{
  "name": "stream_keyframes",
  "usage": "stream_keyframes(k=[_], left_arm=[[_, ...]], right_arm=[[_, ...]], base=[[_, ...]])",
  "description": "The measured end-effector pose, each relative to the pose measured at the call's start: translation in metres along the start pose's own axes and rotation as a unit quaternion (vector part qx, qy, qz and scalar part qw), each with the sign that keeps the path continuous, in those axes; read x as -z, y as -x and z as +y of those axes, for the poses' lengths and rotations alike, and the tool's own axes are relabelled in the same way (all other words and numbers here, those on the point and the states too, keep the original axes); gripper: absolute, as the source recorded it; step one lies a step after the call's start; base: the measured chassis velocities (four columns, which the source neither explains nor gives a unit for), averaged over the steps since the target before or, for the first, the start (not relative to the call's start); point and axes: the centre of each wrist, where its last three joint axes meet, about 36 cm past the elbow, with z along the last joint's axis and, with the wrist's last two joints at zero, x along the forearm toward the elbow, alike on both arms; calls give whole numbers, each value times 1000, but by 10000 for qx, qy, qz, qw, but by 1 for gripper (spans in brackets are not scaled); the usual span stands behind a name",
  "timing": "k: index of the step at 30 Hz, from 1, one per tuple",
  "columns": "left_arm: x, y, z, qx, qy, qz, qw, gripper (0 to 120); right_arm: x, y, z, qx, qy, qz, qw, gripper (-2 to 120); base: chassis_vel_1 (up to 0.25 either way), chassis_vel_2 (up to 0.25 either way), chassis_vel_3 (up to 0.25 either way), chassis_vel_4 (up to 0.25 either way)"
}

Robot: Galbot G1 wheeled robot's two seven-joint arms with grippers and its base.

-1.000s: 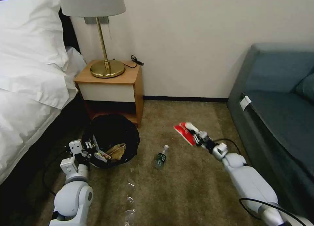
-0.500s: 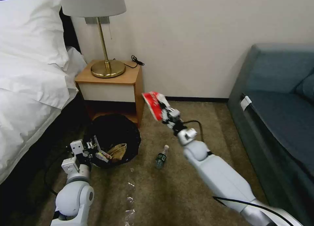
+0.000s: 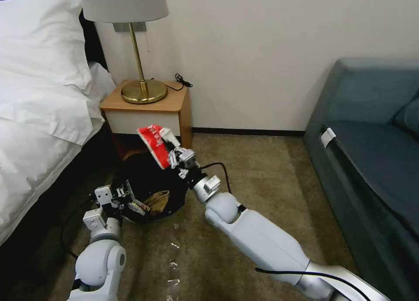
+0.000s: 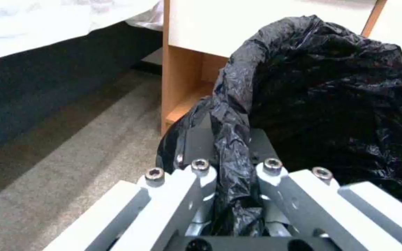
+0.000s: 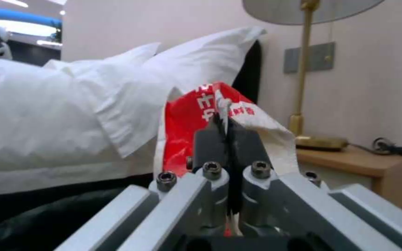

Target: Pick up the trash bin, then pick up the garbage on the floor and place it into the trash bin.

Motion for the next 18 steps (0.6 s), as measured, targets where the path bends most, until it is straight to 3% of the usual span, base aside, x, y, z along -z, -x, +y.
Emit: stream_keyframes(k=[13, 15, 18], left_arm=[[-3, 2, -4, -9, -36, 7, 10000, 4], [-2, 2, -5, -11, -33, -4, 10000, 4], [-2, 2, -4, 3, -24, -11, 10000, 4]], right_arm=[[-19, -20, 25, 301, -83, 215, 9993, 1], [-18, -22, 27, 324, -88, 217, 9992, 13], [-16, -21, 27, 337, -89, 205, 9992, 23]], base=[[0, 0, 0, 0], [0, 0, 0, 0], [0, 0, 0, 0]])
